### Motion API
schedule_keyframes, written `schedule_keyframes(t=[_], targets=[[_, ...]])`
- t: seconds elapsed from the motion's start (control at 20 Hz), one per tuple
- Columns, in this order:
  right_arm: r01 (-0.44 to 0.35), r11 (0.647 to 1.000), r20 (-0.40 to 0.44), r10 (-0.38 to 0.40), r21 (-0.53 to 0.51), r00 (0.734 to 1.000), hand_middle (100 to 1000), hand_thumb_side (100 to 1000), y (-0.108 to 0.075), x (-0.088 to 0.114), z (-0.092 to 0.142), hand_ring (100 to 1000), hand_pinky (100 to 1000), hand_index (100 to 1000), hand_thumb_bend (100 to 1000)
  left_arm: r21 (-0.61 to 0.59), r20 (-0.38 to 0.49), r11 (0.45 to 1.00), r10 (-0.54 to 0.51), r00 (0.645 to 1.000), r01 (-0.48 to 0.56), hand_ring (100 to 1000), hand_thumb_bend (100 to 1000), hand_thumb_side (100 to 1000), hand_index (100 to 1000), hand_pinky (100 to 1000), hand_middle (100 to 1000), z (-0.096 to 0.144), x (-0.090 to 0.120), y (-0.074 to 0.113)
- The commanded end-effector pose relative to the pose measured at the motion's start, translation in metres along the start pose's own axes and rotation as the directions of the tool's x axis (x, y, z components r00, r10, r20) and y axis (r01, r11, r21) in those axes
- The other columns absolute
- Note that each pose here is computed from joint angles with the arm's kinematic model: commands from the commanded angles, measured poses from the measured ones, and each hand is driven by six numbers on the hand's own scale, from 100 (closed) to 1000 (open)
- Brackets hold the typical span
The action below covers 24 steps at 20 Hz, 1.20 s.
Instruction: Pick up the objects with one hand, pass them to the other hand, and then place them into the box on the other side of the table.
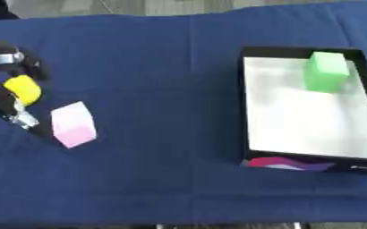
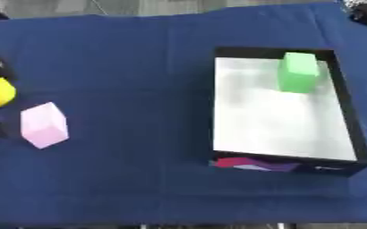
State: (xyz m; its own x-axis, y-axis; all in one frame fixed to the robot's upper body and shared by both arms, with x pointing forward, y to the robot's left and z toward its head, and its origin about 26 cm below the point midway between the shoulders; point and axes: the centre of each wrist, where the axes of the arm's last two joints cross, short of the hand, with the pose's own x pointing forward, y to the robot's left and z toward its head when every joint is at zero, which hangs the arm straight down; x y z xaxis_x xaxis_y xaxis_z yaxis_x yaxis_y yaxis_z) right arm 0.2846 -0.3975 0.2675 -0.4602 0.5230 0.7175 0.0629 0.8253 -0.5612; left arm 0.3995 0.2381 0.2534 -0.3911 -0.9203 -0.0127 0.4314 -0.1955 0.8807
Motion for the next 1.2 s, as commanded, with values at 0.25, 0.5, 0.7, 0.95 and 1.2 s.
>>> schedule_keyframes(t=[0.25,0.5,0.7,0.95,1.2], targets=[[-0.028,1.0,0.0,0.028,0.004,1.0,728,370,-0.002,0.003,-0.001,931,888,968,100,0.0,-0.036,0.996,-0.093,0.995,0.093,806,1000,361,757,794,702,-0.013,0.0,-0.009],[-0.026,1.0,-0.013,0.026,0.003,1.0,727,378,-0.002,-0.001,-0.001,931,889,969,100,0.008,-0.018,0.989,-0.147,0.989,0.147,800,998,350,757,786,692,-0.019,0.006,-0.012],[-0.024,1.0,-0.019,0.024,-0.006,1.0,726,380,-0.003,-0.003,0.0,931,889,968,100,0.027,-0.011,0.99,-0.136,0.991,0.136,793,990,343,756,783,685,-0.021,0.007,-0.014],[-0.027,1.0,-0.025,0.027,-0.009,0.999,734,383,-0.004,-0.005,0.0,931,891,971,100,0.046,0.01,0.995,-0.086,0.996,0.086,785,1000,369,766,784,678,-0.02,0.01,-0.014],[-0.03,0.999,-0.028,0.029,-0.011,0.999,736,384,-0.004,-0.006,0.0,931,892,972,100,0.018,0.009,1.0,-0.016,1.0,0.016,778,1000,409,765,778,669,-0.026,0.01,-0.018]])
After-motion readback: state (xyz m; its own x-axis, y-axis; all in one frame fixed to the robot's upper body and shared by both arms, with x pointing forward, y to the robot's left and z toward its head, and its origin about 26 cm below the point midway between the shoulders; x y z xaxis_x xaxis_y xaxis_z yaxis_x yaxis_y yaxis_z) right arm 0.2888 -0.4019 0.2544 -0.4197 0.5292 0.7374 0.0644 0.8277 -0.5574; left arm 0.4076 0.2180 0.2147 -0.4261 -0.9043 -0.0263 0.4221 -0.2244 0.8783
